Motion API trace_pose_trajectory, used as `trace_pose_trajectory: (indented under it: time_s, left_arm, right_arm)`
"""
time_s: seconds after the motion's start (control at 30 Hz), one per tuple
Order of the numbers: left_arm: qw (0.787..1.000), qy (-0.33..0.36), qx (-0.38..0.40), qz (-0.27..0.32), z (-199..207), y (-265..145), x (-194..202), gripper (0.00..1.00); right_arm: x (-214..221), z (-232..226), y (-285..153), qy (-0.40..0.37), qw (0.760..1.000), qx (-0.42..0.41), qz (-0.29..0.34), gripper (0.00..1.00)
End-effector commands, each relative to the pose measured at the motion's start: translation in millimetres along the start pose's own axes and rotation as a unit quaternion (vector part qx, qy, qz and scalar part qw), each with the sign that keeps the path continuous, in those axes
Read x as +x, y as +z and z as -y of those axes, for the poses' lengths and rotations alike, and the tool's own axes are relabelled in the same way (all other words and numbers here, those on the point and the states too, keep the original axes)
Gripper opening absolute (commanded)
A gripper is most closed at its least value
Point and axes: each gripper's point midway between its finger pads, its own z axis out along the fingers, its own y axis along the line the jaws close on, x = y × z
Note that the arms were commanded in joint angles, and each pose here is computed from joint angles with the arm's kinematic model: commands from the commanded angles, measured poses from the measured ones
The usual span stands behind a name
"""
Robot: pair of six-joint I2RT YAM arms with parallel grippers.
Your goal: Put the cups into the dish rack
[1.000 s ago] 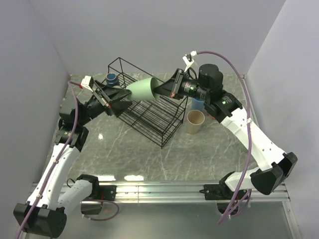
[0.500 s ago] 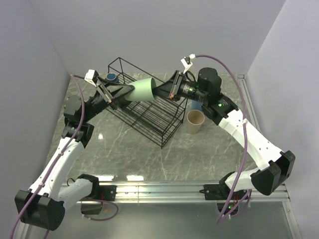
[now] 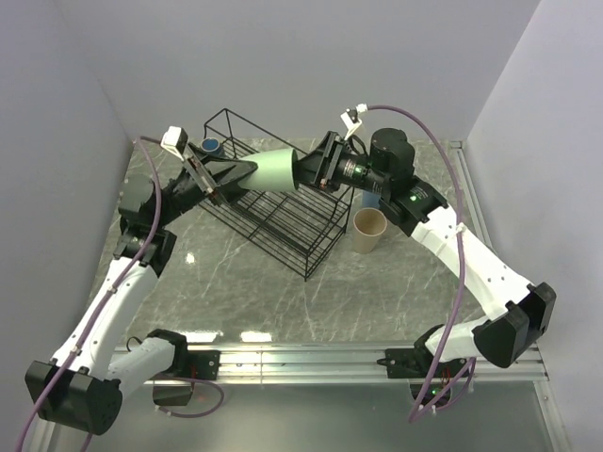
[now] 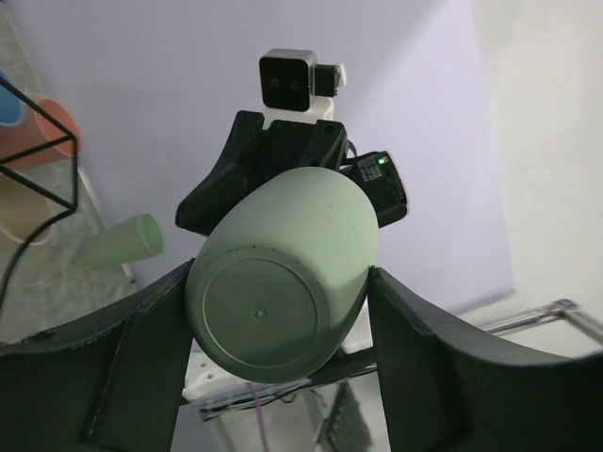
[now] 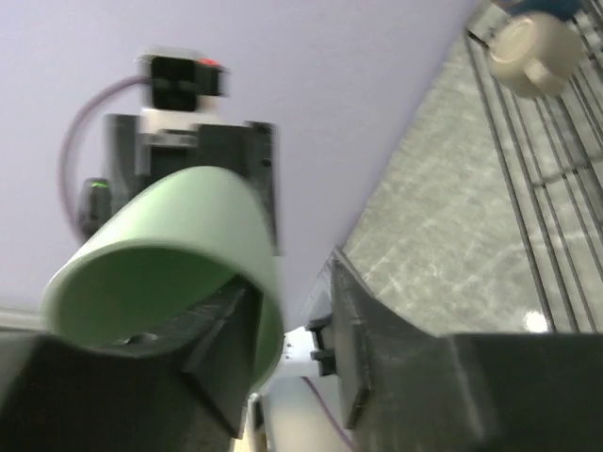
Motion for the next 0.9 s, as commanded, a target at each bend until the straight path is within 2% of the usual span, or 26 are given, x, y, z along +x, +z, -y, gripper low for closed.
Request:
trace_pose_trajectory:
  time_s: [0.0,0.03,0.07,0.1,0.13,0.17,0.2,0.23,0.27,0.37,0.5,0.7,0.87]
  left_arm:
    - [0.996,0.091,-0.007,-0.012,27.6,1.4,-1.5,0.19]
    - [0.995,0.072,-0.061,-0.013,5.8,1.6,-4.7,0.17]
    - [0.991,0.097,-0.092,-0.003,-5.7,1.4,-11.7,0.15]
    - [0.988,0.115,-0.100,0.001,3.1,2.1,-16.7,0.10]
    - [0.984,0.100,-0.148,-0.005,-18.2,0.1,-18.4,0.08]
    - [0.977,0.126,-0.172,0.003,-26.2,-0.6,-26.0,0.07]
    - [0.973,0.142,-0.180,0.008,-19.2,0.4,-32.2,0.04]
    - [0.966,0.129,-0.222,0.000,-38.5,-2.3,-33.3,0.02]
    - [0.959,0.166,-0.230,0.009,-32.8,-1.7,-43.0,0.02]
    - [0.934,0.196,-0.299,0.000,-52.6,-9.1,-54.7,0.01]
    - [0.890,0.221,-0.400,-0.005,-98.6,-19.1,-78.4,0.00]
    - [0.846,0.249,-0.471,-0.009,-140.8,-38.7,-89.5,0.00]
    - [0.819,0.270,-0.506,-0.014,-170.4,-44.9,-98.8,0.00]
  right_arm:
    - [-13.3,3.8,-11.2,-0.034,0.998,0.051,0.021,0.51]
    - [-19.9,8.4,-16.5,-0.052,0.995,0.072,0.037,0.52]
    - [-19.9,21.4,-23.8,-0.050,0.993,0.104,0.035,0.53]
    - [-26.1,26.3,-30.2,-0.054,0.990,0.124,0.047,0.53]
    - [-29.0,27.4,-40.0,-0.066,0.987,0.135,0.055,0.54]
    - [-40.7,39.4,-50.3,-0.068,0.981,0.165,0.079,0.54]
    - [-38.0,52.9,-60.1,-0.062,0.976,0.195,0.077,0.54]
    - [-41.3,53.8,-72.4,-0.072,0.972,0.205,0.087,0.54]
    - [-44.4,69.1,-84.4,-0.068,0.965,0.235,0.096,0.54]
    - [-43.8,82.9,-110.1,-0.077,0.953,0.272,0.107,0.54]
    - [-36.9,91.6,-129.4,-0.078,0.948,0.288,0.108,0.54]
    - [-24.2,98.6,-138.4,-0.070,0.948,0.295,0.102,0.53]
    - [-15.8,102.3,-142.5,-0.071,0.947,0.298,0.092,0.53]
